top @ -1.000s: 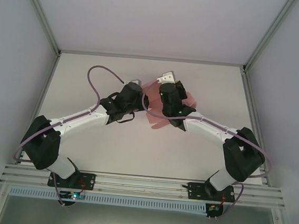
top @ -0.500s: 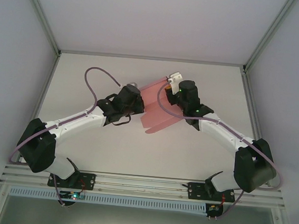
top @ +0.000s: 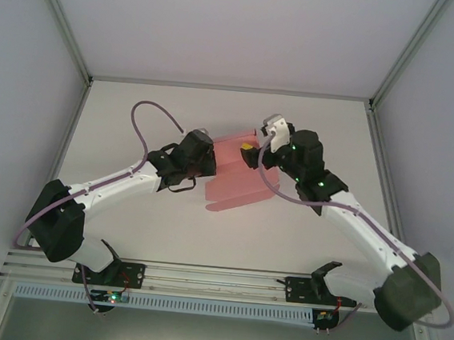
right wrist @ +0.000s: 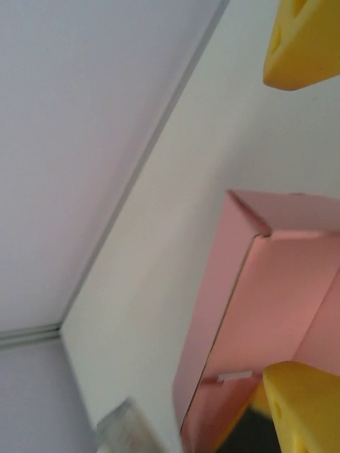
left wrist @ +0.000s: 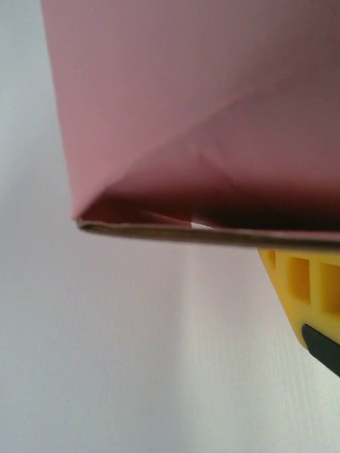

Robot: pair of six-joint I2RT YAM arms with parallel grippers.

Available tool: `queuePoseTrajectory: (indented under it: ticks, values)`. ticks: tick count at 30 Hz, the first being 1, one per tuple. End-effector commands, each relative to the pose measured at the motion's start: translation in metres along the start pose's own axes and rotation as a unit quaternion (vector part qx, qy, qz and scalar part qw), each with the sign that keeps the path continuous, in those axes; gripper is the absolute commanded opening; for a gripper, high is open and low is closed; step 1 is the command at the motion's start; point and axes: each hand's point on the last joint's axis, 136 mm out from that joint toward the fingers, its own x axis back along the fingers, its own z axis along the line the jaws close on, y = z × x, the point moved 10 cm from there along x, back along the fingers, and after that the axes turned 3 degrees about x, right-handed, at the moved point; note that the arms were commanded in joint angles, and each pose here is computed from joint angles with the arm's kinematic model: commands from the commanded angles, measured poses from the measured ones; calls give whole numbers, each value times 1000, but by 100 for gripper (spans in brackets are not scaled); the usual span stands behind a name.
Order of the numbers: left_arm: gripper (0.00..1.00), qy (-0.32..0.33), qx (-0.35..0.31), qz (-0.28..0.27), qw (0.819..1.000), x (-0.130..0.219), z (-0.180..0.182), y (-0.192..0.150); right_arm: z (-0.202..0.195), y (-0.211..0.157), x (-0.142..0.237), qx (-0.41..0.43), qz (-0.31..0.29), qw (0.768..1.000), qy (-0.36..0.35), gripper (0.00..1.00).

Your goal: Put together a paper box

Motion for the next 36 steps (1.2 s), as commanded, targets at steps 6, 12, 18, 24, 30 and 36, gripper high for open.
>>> queuePoseTrajectory:
  ticks: [6, 12, 18, 24, 30, 36]
  values:
    - [0, 6, -255, 83, 963, -19, -4, 12, -14, -4, 57, -143, -24, 986, -87, 98]
    - [0, 30, -420, 159, 893, -26, 0, 27, -18, -44, 92, -210, 9, 969, -128, 98]
    - [0, 46, -577, 270, 770, -38, 4, 25, -12, -73, 115, -222, 11, 965, -143, 98]
    - [0, 123, -635, 371, 667, -85, 7, 24, -7, -81, 133, -226, -1, 964, -137, 98]
    - [7, 80, -675, 368, 634, -109, -17, 21, -6, -87, 135, -228, 7, 964, -138, 98]
    - [42, 77, -714, 353, 600, -122, -29, 7, -7, -92, 131, -235, 22, 962, -140, 98]
